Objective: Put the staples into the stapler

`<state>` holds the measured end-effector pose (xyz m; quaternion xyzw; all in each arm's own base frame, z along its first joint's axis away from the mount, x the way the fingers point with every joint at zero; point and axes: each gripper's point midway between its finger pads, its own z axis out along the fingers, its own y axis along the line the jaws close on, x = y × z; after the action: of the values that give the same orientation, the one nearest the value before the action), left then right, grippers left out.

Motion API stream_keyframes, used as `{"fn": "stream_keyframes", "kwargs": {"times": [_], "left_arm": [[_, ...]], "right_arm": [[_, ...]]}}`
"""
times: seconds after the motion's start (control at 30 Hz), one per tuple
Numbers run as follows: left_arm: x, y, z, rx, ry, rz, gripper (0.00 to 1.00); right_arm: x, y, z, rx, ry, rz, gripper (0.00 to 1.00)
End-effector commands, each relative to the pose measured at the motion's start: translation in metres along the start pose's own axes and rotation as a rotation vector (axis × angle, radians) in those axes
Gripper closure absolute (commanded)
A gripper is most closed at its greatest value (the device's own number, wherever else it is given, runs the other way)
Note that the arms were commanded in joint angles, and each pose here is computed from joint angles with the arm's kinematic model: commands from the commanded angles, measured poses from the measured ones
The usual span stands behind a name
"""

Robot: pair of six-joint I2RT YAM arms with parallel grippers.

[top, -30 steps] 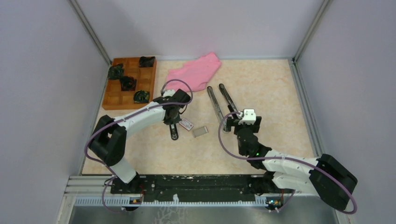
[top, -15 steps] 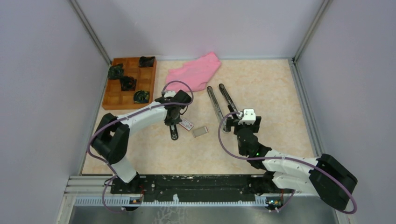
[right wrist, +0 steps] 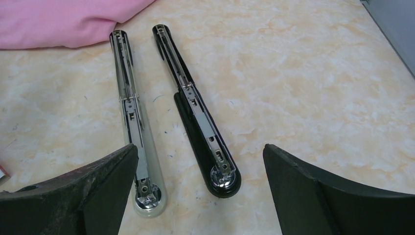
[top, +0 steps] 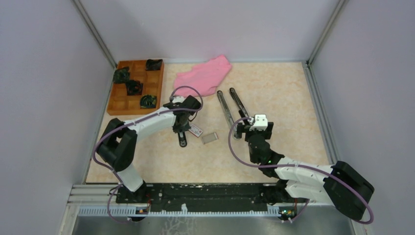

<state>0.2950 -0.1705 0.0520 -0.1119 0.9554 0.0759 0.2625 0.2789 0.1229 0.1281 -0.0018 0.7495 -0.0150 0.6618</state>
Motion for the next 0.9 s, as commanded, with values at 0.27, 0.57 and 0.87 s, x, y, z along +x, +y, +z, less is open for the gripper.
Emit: {"fn": "stream_keyframes", "kwargs": {"times": [0.27,0.57,0.87], "left_arm": [[-0.015,-0.004,-0.025,0.075,-0.042,-0.037,0.39],[-0.024,0.009,-0.029,0.242,-0.064,-0.103,0.22],[-0.029,0.049,-0.024,0.394,-0.047,-0.255,0.13]], "right_arm": [[-0.017,0.018,0.004,-0.071,-0.014,0.025,0.03],[-0.020,0.075,0.000,-0.303,0.055,0.010,0.06],[-0.022,0.173,-0.017,-0.542,0.134,-0.021,0.08]]}}
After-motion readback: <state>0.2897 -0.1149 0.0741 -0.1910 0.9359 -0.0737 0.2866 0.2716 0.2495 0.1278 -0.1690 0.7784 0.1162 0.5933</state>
